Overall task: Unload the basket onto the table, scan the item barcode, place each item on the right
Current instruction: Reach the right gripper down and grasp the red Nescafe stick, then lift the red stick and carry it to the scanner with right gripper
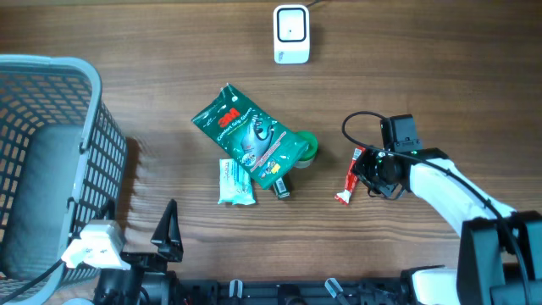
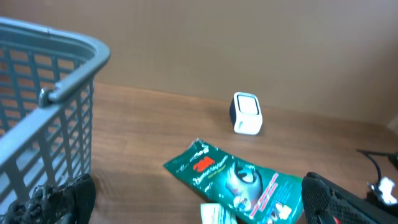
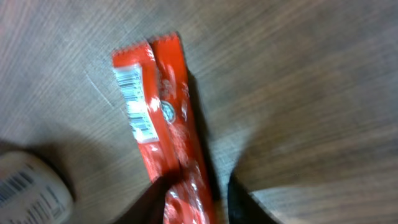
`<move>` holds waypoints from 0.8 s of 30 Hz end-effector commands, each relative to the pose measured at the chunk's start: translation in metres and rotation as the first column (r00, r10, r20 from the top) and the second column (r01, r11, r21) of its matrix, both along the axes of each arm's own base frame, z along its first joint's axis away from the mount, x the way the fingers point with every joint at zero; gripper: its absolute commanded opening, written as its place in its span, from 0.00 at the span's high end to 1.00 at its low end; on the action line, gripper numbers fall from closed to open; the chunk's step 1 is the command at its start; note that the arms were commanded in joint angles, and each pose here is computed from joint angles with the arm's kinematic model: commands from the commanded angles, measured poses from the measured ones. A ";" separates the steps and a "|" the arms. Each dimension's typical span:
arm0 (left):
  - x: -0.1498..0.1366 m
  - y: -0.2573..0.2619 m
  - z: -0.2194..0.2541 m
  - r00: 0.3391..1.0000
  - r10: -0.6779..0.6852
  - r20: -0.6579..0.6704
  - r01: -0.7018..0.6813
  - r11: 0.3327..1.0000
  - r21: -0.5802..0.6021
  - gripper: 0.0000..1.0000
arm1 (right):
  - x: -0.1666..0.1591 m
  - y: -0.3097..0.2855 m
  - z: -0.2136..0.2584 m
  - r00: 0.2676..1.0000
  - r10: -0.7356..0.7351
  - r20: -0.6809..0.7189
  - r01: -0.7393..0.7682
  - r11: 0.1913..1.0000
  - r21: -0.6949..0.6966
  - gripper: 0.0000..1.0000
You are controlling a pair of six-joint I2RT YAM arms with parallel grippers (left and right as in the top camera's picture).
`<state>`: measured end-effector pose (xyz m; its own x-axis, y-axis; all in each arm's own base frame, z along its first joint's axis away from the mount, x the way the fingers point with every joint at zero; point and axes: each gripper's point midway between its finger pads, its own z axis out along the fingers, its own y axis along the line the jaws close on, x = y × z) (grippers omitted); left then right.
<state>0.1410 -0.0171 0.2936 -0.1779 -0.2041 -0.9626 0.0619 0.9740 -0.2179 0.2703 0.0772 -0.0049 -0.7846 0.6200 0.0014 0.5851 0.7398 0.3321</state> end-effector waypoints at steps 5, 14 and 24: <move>-0.002 -0.002 -0.007 1.000 -0.009 -0.027 0.009 1.000 -0.009 0.00 | -0.036 -0.006 -0.050 0.983 0.065 -0.170 -0.073 0.996 -0.042 0.95; -0.015 -0.002 -0.054 0.975 -0.009 -0.224 0.006 1.000 -0.013 0.00 | -0.001 0.025 0.015 0.942 0.320 0.102 -0.327 0.943 0.056 0.96; -0.016 -0.002 -0.054 0.974 -0.009 -0.227 0.006 1.000 -0.013 0.00 | 0.004 0.047 0.164 0.658 0.431 0.618 -0.505 0.861 -0.063 0.95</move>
<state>0.1257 -0.0173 0.2386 -0.3954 -0.2059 -0.8951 0.0097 0.9736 -0.2283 0.2825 0.1159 0.1241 -0.8768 0.2430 -0.4148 -0.0397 0.8234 0.5661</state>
